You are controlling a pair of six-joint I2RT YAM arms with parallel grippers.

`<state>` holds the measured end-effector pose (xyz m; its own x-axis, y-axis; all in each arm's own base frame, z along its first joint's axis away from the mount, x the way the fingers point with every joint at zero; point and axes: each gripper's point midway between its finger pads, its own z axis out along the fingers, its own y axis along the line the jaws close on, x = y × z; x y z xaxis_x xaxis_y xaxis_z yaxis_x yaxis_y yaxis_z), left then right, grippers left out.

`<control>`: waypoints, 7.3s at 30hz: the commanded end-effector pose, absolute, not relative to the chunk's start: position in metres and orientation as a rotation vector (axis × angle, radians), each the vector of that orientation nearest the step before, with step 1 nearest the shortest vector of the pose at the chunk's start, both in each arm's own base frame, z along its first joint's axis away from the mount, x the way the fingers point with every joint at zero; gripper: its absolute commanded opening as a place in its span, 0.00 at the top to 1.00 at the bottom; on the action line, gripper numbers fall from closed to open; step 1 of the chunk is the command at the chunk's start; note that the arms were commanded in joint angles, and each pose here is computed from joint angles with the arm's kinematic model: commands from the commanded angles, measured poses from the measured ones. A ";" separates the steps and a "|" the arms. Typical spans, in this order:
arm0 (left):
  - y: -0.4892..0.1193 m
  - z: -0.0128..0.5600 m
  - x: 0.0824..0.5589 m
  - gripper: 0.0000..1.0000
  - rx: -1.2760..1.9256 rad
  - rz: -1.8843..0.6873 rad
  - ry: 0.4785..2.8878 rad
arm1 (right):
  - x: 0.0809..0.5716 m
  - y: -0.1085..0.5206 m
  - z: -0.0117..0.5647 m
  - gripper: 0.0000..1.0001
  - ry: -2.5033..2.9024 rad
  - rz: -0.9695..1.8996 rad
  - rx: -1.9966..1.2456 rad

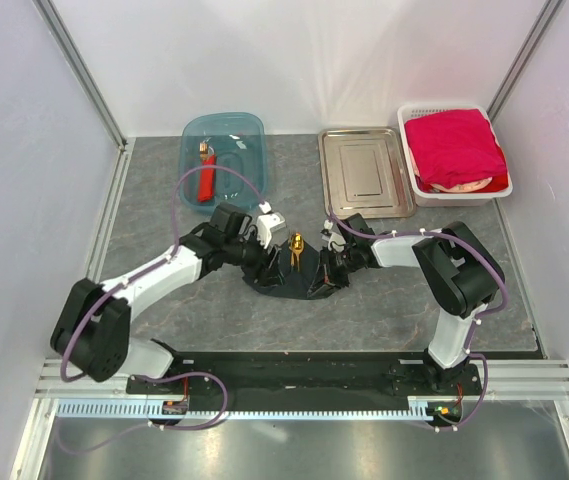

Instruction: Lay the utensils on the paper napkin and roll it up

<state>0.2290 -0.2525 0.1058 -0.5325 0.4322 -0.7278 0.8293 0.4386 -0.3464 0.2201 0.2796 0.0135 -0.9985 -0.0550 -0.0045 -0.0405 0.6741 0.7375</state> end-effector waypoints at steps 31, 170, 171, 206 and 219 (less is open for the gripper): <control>-0.233 0.016 0.234 0.80 0.588 -0.879 2.712 | 0.229 0.273 0.000 1.00 -2.934 -1.157 0.111; -0.280 0.066 0.248 0.72 0.427 -1.271 2.499 | 0.265 0.285 0.028 1.00 -3.020 -1.218 0.386; -0.282 0.065 0.247 0.71 0.407 -1.281 2.513 | 0.266 0.286 0.029 1.00 -3.019 -1.224 0.382; -0.294 0.066 0.281 0.48 0.421 -1.165 2.401 | 0.275 0.291 0.034 1.00 -3.023 -1.247 0.413; -0.294 0.056 0.286 0.51 0.490 -1.095 2.423 | 0.273 0.293 0.036 1.00 -3.010 -1.266 0.410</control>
